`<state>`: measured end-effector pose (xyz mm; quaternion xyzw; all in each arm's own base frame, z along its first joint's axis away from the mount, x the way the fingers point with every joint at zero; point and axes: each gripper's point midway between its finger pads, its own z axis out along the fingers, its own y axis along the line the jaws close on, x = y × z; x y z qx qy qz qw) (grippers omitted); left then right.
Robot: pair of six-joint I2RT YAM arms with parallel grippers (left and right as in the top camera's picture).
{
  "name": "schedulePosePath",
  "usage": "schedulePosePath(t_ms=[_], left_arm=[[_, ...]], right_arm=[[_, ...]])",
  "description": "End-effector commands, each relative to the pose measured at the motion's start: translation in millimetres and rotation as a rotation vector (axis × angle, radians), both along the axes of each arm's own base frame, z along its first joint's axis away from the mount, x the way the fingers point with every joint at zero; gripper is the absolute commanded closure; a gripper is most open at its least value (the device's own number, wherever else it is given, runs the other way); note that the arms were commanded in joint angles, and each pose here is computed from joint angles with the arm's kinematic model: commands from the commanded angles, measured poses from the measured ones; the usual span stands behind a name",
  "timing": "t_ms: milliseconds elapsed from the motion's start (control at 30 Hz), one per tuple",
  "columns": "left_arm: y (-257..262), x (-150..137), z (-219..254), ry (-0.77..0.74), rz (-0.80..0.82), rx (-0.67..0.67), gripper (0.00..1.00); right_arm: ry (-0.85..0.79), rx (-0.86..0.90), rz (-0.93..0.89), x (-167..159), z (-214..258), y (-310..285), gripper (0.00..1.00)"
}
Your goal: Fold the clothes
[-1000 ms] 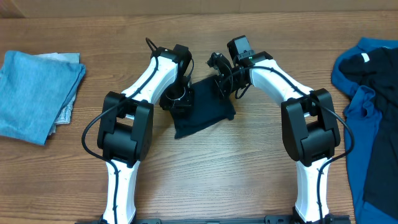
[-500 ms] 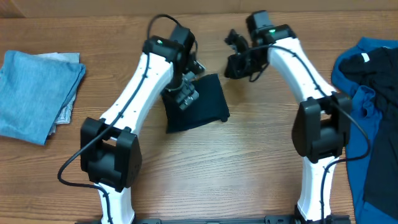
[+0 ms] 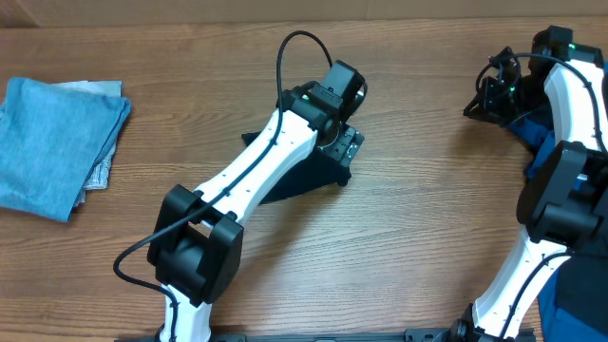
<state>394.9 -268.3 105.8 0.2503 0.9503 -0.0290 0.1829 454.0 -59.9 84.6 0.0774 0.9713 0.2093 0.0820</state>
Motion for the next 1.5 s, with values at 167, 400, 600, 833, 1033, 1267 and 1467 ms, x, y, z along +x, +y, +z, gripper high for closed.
schedulePosePath(t_ms=[167,400,600,833,1033,1267,1467], left_arm=[[-46.4,-27.5,-30.7,0.028,-0.043,0.011,0.0],[-11.9,-6.0,-30.6,-0.079,0.432,0.039,0.0],[-10.0,-19.3,-99.3,0.037,0.413,0.144,0.0],[-10.0,-20.7,-100.2,0.045,0.411,0.145,0.35],[-10.4,-13.7,-79.5,0.035,0.378,0.161,0.96],[-1.0,39.0,15.5,-0.089,0.206,0.173,0.94],[23.9,47.1,14.1,-0.035,0.259,0.148,0.96]], right_arm=[[-0.048,-0.016,-0.014,3.9,18.5,-8.8,0.85],[-0.041,-0.013,-0.014,2.3,18.2,-8.1,0.85],[-0.037,-0.012,-0.014,1.4,18.1,-7.7,0.85],[-0.037,-0.012,-0.014,1.5,18.1,-7.9,0.85],[-0.037,-0.012,-0.014,1.5,18.1,-7.9,0.85],[-0.04,-0.013,-0.014,2.2,18.2,-8.1,0.85],[-0.04,-0.013,-0.014,2.2,18.2,-8.1,0.85]])
